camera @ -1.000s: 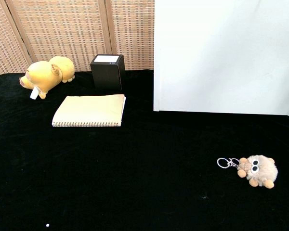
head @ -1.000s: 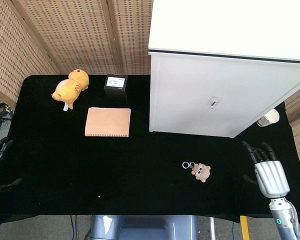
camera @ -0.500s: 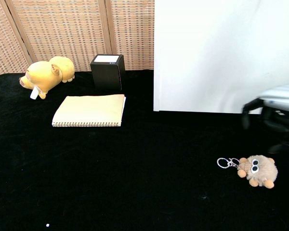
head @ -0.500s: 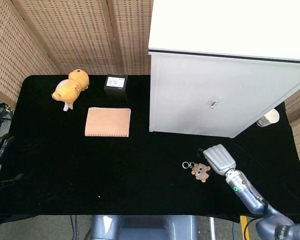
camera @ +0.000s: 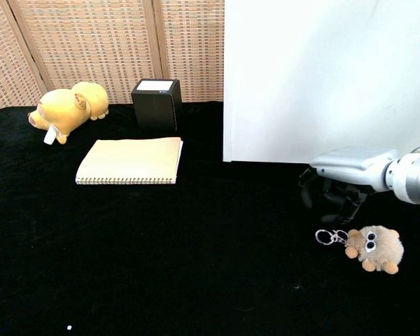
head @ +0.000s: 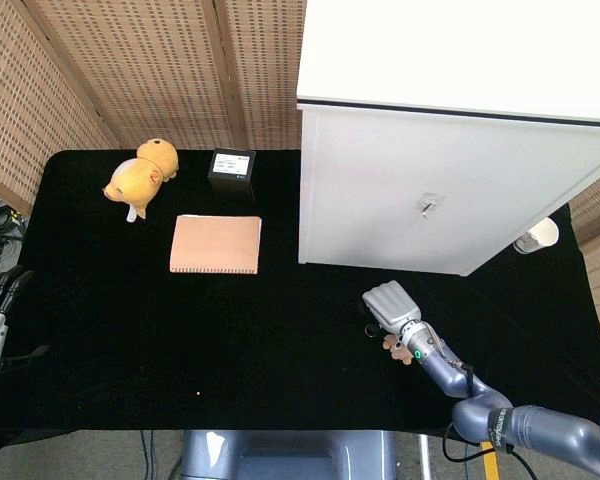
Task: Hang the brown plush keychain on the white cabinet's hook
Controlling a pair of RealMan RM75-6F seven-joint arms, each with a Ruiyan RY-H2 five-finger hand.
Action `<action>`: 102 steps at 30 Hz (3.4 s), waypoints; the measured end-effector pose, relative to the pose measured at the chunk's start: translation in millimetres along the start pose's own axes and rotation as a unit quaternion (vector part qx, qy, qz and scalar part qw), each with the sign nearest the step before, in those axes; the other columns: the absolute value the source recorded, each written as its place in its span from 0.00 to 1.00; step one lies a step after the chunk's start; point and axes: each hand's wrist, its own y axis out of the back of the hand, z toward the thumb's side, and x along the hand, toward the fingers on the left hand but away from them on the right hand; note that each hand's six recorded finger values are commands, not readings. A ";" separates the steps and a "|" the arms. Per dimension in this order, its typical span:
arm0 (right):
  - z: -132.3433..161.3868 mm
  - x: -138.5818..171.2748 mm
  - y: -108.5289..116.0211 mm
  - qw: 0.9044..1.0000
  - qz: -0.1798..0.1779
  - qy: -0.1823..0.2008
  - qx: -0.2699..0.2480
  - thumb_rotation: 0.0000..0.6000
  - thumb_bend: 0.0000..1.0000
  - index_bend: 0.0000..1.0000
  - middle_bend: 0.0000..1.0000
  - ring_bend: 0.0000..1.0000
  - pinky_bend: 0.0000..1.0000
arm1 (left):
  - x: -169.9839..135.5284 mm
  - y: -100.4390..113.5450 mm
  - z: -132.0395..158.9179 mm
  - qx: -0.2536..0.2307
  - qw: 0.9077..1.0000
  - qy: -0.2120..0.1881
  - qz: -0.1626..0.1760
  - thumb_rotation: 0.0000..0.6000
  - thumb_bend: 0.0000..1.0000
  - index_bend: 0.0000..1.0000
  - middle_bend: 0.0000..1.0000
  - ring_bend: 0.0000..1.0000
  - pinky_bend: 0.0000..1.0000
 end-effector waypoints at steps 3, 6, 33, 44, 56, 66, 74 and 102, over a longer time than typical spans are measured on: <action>1.8 -5.5 -6.2 1.000 0.005 -0.001 0.012 1.00 0.52 0.51 0.89 0.86 1.00 | 0.5 -0.3 -0.3 0.000 1.000 0.000 -0.001 1.00 0.00 0.00 0.00 0.00 0.00; 4.2 -10.7 -12.3 1.000 0.010 -0.003 0.018 1.00 0.53 0.51 0.89 0.86 1.00 | 0.9 -0.6 -0.4 -0.001 1.000 0.000 -0.002 1.00 0.00 0.00 0.00 0.00 0.00; 4.3 -15.1 -31.7 0.997 0.016 0.012 0.069 1.00 0.55 0.52 0.89 0.86 1.00 | 2.1 -1.2 -0.2 -0.002 1.000 0.000 -0.005 1.00 0.00 0.00 0.00 0.00 0.00; 3.7 -18.7 -34.5 0.997 0.014 0.015 0.073 1.00 0.55 0.54 0.89 0.86 1.00 | 1.4 -0.9 0.0 -0.003 1.000 0.000 -0.005 1.00 0.00 0.00 0.00 0.00 0.00; 1.9 -20.3 -37.9 0.997 0.018 0.013 0.077 1.00 0.55 0.55 0.89 0.86 1.00 | 2.1 -2.0 0.7 -0.003 1.000 -0.001 -0.008 1.00 0.00 0.00 0.00 0.00 0.00; -2.0 -21.9 -38.3 0.997 0.021 0.007 0.078 1.00 0.55 0.55 0.89 0.86 1.00 | 2.2 -2.2 1.1 -0.004 1.000 -0.002 -0.009 1.00 0.00 0.00 0.00 0.00 0.00; -1.1 -23.7 -41.1 0.996 0.023 0.007 0.081 1.00 0.56 0.58 0.90 0.86 1.00 | 2.1 -2.1 1.8 -0.005 1.000 -0.003 -0.009 1.00 0.00 0.00 0.00 0.00 0.00; 4.4 4.6 -8.9 0.997 -0.054 0.049 0.027 1.00 0.63 0.67 0.91 0.87 1.00 | -0.8 -1.2 4.7 -0.009 1.000 -0.010 -0.010 1.00 0.00 0.00 0.00 0.00 0.00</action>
